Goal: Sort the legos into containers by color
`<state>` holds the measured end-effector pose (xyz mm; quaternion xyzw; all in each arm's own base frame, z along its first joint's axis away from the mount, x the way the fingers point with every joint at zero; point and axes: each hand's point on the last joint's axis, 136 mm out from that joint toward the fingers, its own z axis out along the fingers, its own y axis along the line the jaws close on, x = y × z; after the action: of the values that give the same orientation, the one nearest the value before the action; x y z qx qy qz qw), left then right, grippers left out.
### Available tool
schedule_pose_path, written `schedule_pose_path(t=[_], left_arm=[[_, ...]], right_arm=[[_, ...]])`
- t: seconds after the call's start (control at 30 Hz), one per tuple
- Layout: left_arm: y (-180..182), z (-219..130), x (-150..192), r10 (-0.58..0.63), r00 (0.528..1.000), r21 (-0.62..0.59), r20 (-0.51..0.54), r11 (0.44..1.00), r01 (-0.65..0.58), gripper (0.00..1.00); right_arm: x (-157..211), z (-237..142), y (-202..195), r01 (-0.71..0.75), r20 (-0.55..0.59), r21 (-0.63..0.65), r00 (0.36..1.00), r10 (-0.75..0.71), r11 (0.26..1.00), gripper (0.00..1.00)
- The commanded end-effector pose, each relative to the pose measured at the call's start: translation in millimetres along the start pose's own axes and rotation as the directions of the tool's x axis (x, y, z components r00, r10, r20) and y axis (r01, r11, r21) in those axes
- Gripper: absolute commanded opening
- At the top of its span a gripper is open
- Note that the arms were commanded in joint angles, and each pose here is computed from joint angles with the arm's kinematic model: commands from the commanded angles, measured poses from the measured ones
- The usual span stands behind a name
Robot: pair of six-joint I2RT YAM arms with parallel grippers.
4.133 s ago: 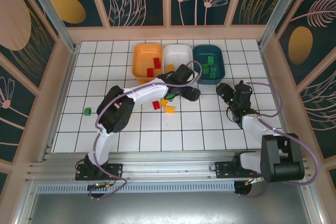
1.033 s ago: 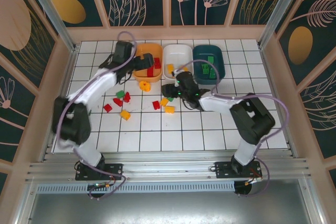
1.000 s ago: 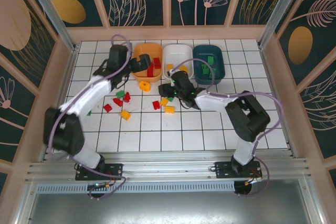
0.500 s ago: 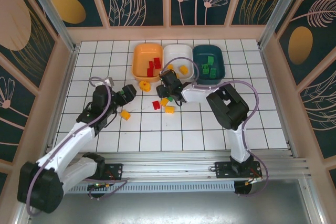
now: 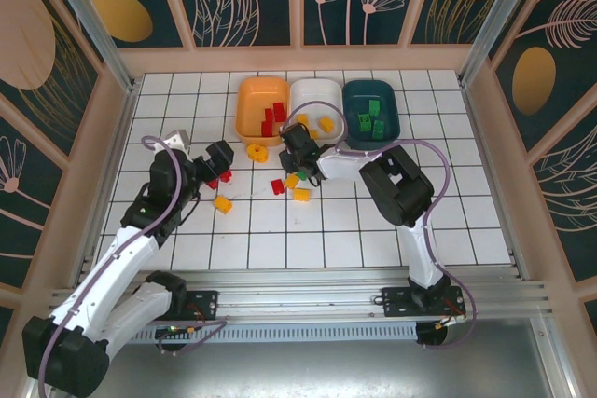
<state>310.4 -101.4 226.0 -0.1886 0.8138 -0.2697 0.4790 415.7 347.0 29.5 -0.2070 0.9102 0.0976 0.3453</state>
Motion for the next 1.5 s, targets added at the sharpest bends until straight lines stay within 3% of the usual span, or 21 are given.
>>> schedule_pose_path(t=[0.0,0.53,0.6,0.73,0.93,1.03,1.3,1.4,1.47], left_arm=[[-4,-3,-10,0.010,1.000,-0.006,0.017,1.000,-0.010,0.99],[-17,24,12,0.007,0.995,0.066,-0.102,0.998,0.000,0.98],[-19,29,20,0.000,0.991,0.090,-0.134,0.996,0.012,0.99],[-31,38,42,-0.019,0.974,0.182,-0.225,0.982,0.061,0.98],[-57,52,82,0.032,0.947,0.252,-0.321,0.966,0.053,0.96],[-69,62,105,0.076,0.923,0.263,-0.376,0.964,0.028,0.97],[-63,80,135,0.048,0.880,0.221,-0.473,0.973,0.066,0.99],[-61,82,133,0.042,0.884,0.200,-0.465,0.978,0.058,0.98],[-58,82,128,0.037,0.892,0.175,-0.451,0.983,0.048,0.98]], right_arm=[[-17,-18,3,-0.015,0.048,-0.004,0.999,0.016,1.000,0.30],[-85,-102,3,-0.069,0.243,-0.092,0.966,0.090,0.993,0.28],[-98,-117,-16,-0.091,0.278,-0.077,0.954,0.109,0.993,0.27],[-111,-139,-90,-0.220,0.349,-0.012,0.913,0.211,0.975,0.28],[-84,-122,-212,-0.429,0.322,0.090,0.866,0.382,0.899,0.28],[-69,-105,-249,-0.490,0.280,0.110,0.850,0.446,0.865,0.29],[-59,-84,-272,-0.516,0.220,0.129,0.847,0.483,0.846,0.38],[-62,-86,-274,-0.523,0.226,0.141,0.844,0.487,0.840,0.52],[-67,-94,-275,-0.527,0.247,0.139,0.839,0.485,0.839,0.55]])
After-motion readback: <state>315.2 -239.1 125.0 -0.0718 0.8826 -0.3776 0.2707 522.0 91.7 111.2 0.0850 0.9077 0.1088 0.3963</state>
